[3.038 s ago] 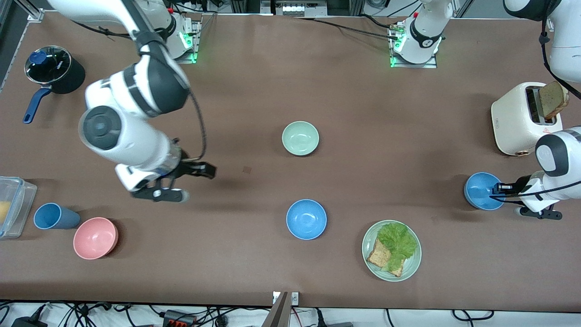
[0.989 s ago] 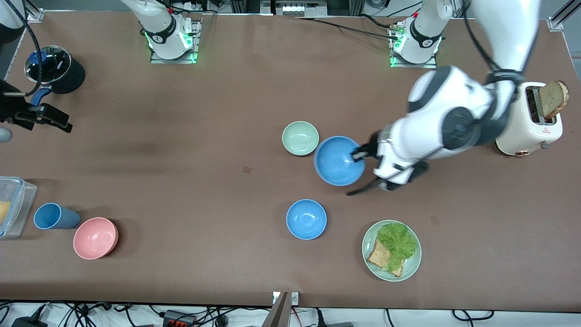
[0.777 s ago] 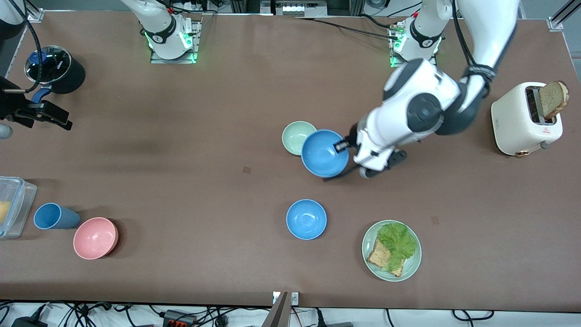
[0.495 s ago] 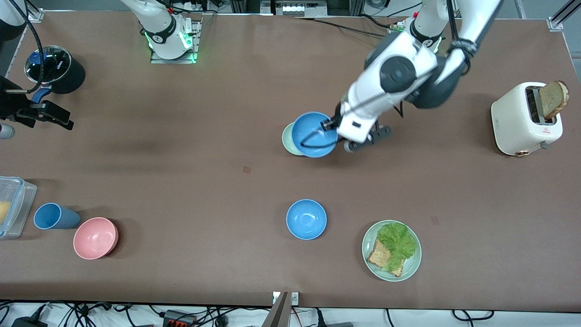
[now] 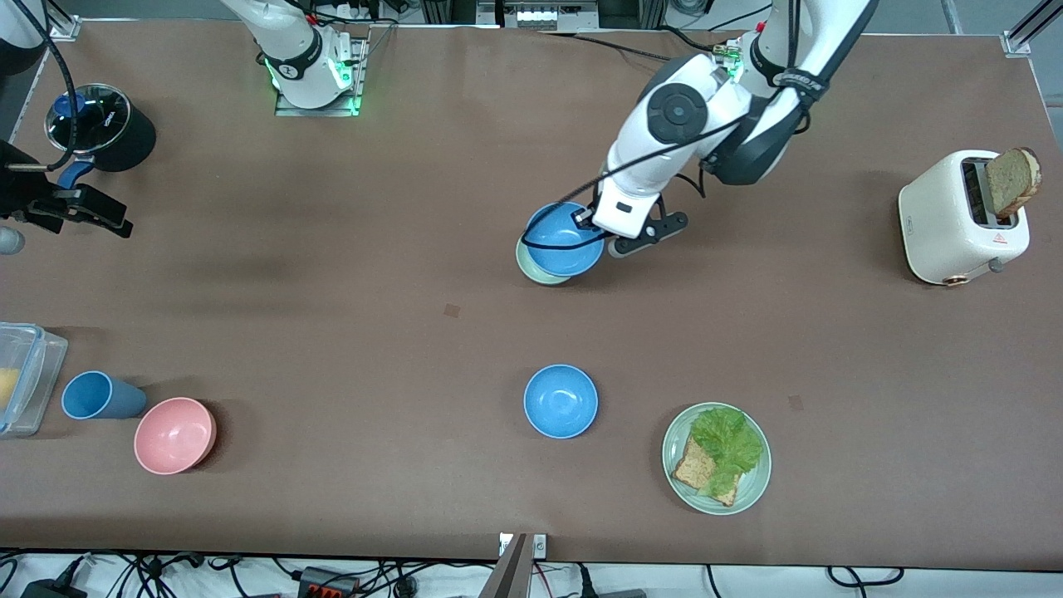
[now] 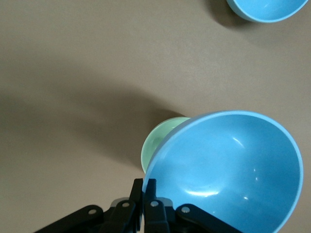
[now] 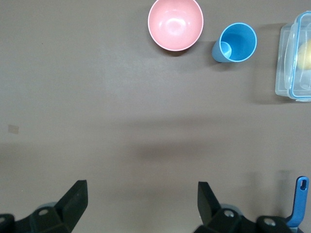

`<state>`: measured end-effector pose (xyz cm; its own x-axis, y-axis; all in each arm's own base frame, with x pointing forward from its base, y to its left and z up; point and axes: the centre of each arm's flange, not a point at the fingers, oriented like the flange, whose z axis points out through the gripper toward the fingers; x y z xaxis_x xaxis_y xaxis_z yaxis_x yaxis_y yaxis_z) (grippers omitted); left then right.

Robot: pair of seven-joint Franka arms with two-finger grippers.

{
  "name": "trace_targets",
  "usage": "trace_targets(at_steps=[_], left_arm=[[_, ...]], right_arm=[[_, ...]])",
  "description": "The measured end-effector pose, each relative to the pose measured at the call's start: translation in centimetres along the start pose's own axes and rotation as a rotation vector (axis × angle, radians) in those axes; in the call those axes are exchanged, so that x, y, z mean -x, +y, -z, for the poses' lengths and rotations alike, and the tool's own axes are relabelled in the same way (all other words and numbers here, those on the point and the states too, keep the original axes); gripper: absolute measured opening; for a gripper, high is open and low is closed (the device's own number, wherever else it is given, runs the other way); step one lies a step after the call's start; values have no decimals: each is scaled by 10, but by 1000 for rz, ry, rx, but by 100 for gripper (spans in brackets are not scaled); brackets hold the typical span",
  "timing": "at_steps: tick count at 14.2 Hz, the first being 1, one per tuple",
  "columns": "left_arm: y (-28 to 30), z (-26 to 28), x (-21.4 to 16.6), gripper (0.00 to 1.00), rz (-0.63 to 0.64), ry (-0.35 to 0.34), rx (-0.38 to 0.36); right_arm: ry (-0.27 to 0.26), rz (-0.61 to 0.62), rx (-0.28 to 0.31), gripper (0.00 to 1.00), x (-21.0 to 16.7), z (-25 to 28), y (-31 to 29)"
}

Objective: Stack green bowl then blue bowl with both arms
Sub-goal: 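Lower the blue bowl into the green bowl with the left gripper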

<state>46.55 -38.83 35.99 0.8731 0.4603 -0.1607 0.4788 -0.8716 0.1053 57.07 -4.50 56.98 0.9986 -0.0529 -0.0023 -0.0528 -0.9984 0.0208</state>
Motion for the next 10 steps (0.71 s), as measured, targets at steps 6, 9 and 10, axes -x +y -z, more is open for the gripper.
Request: trace_targets(at_steps=[6,9,10], left_arm=[[3,-47,28,4,-9,26,13],[4,-72,32,4,-10,53,-9],[4,-77,32,4,-11,48,-13]], right_arm=[[12,-2,0,100,-1,1,1],[26,-2,1,100,-2,5,1],[28,-2,1,100,-3,5,1]])
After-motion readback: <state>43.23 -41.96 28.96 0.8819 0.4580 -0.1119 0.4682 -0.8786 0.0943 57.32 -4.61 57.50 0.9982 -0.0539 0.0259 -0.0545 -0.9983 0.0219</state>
